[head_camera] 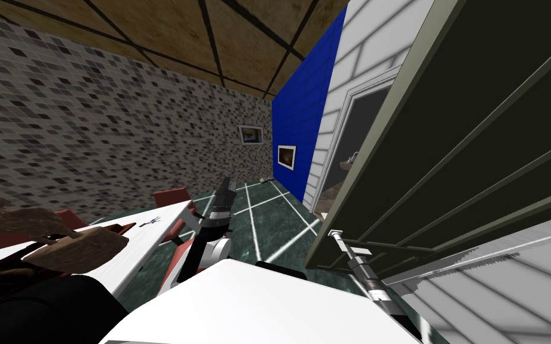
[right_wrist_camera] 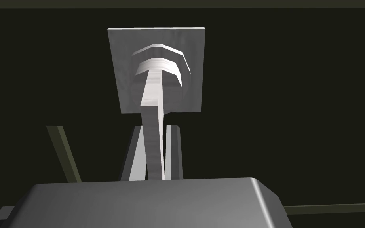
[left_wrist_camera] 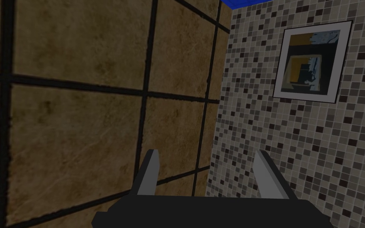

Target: Pull the door open

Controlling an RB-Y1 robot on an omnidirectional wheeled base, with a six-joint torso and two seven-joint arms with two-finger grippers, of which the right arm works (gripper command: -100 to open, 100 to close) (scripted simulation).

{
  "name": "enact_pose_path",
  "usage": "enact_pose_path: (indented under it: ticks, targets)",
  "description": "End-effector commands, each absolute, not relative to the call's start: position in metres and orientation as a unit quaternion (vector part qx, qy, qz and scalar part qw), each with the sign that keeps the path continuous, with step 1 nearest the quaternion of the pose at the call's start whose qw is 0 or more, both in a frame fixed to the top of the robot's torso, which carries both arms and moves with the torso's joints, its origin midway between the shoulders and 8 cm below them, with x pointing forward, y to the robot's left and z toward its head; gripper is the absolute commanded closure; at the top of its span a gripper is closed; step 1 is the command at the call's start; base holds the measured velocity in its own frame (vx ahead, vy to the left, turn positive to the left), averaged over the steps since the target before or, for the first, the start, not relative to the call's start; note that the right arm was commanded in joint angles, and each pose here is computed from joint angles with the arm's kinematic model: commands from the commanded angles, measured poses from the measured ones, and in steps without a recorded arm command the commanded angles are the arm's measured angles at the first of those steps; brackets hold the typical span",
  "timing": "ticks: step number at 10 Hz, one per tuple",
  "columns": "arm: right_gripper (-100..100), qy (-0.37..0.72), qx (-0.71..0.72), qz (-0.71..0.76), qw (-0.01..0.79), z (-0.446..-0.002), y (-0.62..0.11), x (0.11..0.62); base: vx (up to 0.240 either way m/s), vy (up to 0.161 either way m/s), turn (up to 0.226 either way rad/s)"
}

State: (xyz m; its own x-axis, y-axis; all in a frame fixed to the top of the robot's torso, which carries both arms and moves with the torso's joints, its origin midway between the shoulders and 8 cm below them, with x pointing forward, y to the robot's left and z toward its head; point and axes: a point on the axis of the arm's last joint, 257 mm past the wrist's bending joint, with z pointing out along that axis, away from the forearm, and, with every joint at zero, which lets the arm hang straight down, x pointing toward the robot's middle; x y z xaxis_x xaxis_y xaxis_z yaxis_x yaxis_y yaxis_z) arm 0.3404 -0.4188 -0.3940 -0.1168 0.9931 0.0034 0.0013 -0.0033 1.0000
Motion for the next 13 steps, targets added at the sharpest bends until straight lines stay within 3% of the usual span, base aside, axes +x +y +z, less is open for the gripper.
enact_pose_path:
  ticks: [1, 13]
  targets:
    - [100, 0.528, 0.472, 0.528, 0.469, -0.394, -0.4203, 0.3393, -0.012, -0.001, 0.027]
    - [100, 0.528, 0.471, 0.528, 0.47, -0.3938, -0.4223, 0.3354, -0.019, -0.008, 0.018]
